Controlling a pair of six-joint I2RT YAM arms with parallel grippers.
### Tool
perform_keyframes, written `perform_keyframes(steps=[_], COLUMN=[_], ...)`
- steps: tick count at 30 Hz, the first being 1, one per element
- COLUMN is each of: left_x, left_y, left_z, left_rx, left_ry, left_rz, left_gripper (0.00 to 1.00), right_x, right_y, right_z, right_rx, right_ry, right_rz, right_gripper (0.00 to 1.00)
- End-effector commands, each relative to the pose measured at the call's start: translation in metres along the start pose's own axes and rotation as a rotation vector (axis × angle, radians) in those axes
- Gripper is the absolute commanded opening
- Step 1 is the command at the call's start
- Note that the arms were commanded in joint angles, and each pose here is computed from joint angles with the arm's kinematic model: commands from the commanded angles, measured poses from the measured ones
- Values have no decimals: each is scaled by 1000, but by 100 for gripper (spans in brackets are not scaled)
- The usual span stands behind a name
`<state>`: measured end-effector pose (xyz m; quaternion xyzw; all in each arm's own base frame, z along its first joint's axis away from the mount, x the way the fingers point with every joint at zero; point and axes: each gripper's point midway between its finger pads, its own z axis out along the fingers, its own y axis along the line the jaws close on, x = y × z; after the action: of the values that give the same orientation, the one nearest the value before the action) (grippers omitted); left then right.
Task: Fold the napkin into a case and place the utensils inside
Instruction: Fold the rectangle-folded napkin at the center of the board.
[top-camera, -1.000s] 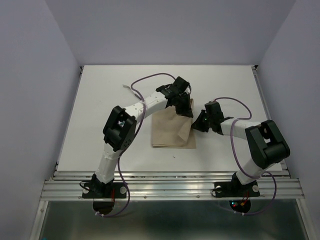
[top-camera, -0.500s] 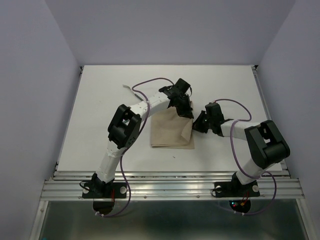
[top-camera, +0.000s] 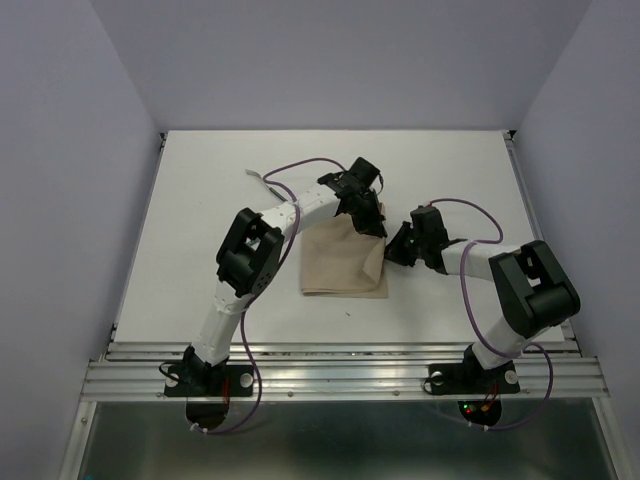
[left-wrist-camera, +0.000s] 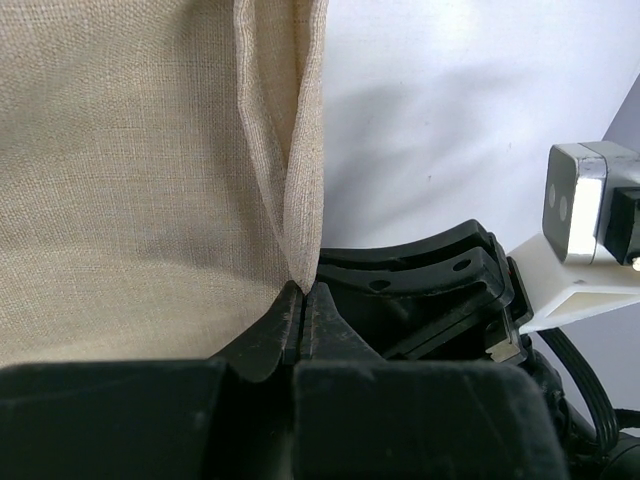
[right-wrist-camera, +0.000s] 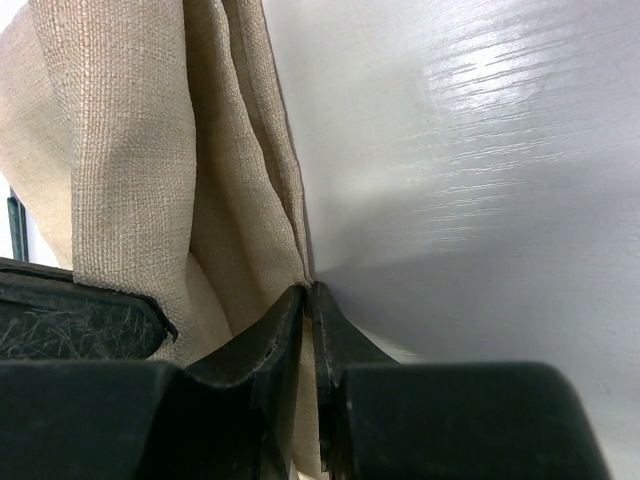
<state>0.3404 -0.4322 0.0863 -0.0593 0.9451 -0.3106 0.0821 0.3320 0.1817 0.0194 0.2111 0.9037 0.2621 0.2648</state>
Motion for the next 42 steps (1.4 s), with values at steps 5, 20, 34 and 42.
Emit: perform_keyframes(steps=[5, 20, 34, 42], left_x=[-3, -8, 6, 46], left_y=[-13, -33, 110, 169], left_z=[-17, -105, -142, -122], left_rx=[39, 84, -135, -140], left_ry=[-22, -166, -206, -130], left_rz=[6, 217, 140, 77], left_gripper=[34, 63, 60, 64], right_x=[36, 25, -6, 16], right_y=[-54, -62, -89, -48], right_z=[-2, -15, -73, -65], right_rx=[184, 249, 396, 168], right_ry=[103, 51, -89, 44], right_rz=[-2, -42, -117, -72], right_gripper=[15, 22, 31, 51])
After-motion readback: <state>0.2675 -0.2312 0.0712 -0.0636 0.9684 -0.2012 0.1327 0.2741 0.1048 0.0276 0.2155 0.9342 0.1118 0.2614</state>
